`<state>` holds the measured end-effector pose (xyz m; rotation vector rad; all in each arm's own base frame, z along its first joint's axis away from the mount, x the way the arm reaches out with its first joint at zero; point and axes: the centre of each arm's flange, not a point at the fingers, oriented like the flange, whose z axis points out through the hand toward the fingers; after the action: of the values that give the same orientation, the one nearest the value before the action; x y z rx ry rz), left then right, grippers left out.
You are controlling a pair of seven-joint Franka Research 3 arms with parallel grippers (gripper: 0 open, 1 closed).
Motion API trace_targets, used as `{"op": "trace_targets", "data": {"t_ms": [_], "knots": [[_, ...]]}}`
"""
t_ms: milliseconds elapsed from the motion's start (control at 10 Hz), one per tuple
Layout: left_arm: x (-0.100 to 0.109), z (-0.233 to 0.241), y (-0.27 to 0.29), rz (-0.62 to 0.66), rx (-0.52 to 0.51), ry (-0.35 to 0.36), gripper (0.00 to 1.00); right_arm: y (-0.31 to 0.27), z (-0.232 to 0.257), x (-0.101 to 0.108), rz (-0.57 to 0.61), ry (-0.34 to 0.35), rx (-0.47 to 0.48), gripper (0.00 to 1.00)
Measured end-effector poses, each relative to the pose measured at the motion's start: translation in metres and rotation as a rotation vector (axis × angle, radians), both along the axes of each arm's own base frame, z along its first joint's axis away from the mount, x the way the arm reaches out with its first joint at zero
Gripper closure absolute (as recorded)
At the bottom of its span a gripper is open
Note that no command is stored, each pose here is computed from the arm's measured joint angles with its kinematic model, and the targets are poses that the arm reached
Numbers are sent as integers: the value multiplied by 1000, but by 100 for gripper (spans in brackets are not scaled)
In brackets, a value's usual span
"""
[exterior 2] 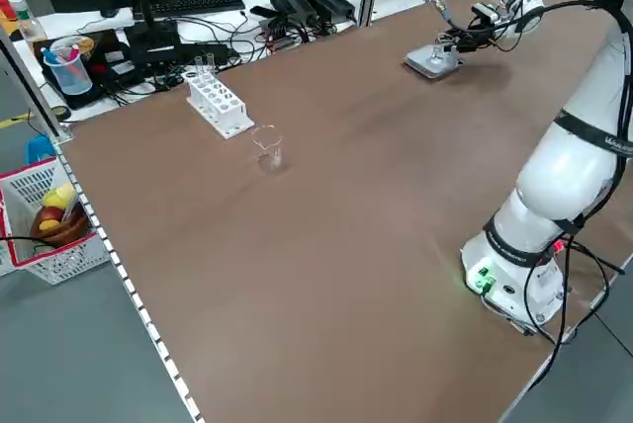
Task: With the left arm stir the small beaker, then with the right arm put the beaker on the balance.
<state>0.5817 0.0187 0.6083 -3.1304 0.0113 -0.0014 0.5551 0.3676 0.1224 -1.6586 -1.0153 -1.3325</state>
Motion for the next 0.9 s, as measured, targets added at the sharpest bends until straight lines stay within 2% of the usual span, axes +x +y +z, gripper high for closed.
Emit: {"op": "trace_targets", "data": {"t_ms": [300,500,600,800,900], "knots": [[0,0,0,0,0,-1,0,0,-4,0,-3,4,0,41],[1,0,1,1,0,-3,0,0,-3,2,-7,15,7,37],[1,0,1,1,0,-3,0,0,-2,3,-9,16,9,29],[2,-3,2,3,0,0,0,-1,-2,4,-12,17,10,1],[2,-3,2,4,0,0,0,-1,-2,4,-13,18,10,0]]}}
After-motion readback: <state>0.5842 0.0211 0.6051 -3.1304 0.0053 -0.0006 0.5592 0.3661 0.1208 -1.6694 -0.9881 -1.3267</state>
